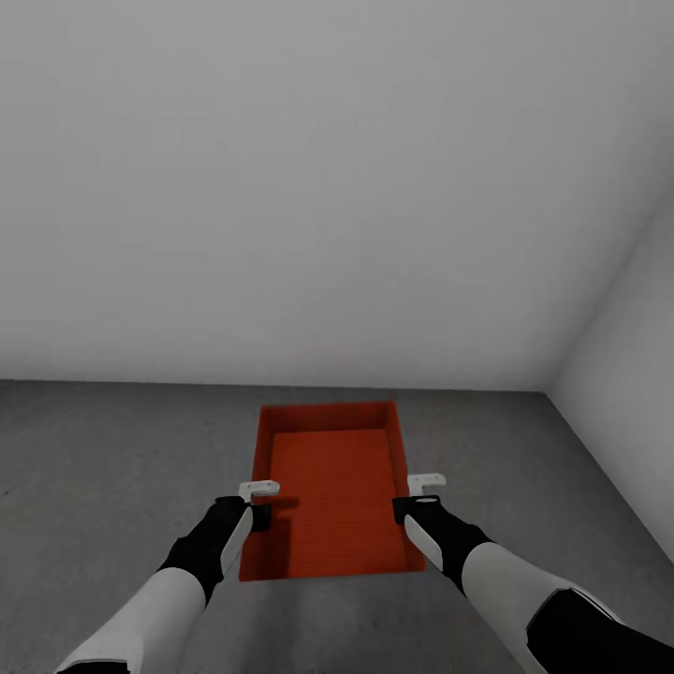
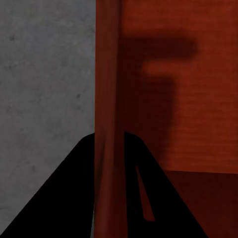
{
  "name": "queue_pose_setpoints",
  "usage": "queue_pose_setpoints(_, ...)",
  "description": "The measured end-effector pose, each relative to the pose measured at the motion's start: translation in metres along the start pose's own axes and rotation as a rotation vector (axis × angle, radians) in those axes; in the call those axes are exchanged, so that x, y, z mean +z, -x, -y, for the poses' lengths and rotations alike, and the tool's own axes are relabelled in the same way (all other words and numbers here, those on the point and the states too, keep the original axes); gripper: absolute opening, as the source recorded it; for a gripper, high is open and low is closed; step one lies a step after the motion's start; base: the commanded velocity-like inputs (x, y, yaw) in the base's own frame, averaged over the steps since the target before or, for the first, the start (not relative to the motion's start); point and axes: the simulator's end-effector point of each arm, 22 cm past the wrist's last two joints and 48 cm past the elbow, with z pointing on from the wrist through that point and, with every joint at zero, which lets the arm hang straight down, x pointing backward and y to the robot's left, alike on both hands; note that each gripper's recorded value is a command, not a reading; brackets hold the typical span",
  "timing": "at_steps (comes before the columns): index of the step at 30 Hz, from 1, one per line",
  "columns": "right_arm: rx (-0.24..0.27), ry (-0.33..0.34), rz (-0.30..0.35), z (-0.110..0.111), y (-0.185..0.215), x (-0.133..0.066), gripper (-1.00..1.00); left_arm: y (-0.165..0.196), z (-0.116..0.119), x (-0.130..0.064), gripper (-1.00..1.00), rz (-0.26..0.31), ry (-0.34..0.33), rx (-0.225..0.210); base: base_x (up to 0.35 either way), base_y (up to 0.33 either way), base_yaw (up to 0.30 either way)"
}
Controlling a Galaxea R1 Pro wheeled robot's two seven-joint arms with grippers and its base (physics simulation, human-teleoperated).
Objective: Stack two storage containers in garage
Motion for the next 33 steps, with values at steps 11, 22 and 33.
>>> queue_pose_setpoints(11, -0.002, 0.001, -0.017, -0.004, -0.022, 0.023, -1.00, -0.019, -0.001, 0.025, -1.00, -0.017, 0.001, 0.001, 0.000, 0.000, 0.000)
queue_pose_setpoints(22, -0.003, 0.003, -0.035, -0.007, -0.046, 0.045, -1.00, -0.038, -0.001, 0.051, -1.00, -0.035, 0.003, 0.002, 0.000, 0.000, 0.000)
queue_pose_setpoints(33, -0.005, 0.004, -0.052, -0.012, -0.070, 0.068, -1.00, -0.058, -0.002, 0.077, -1.00, -0.052, 0.004, 0.002, 0.000, 0.000, 0.000)
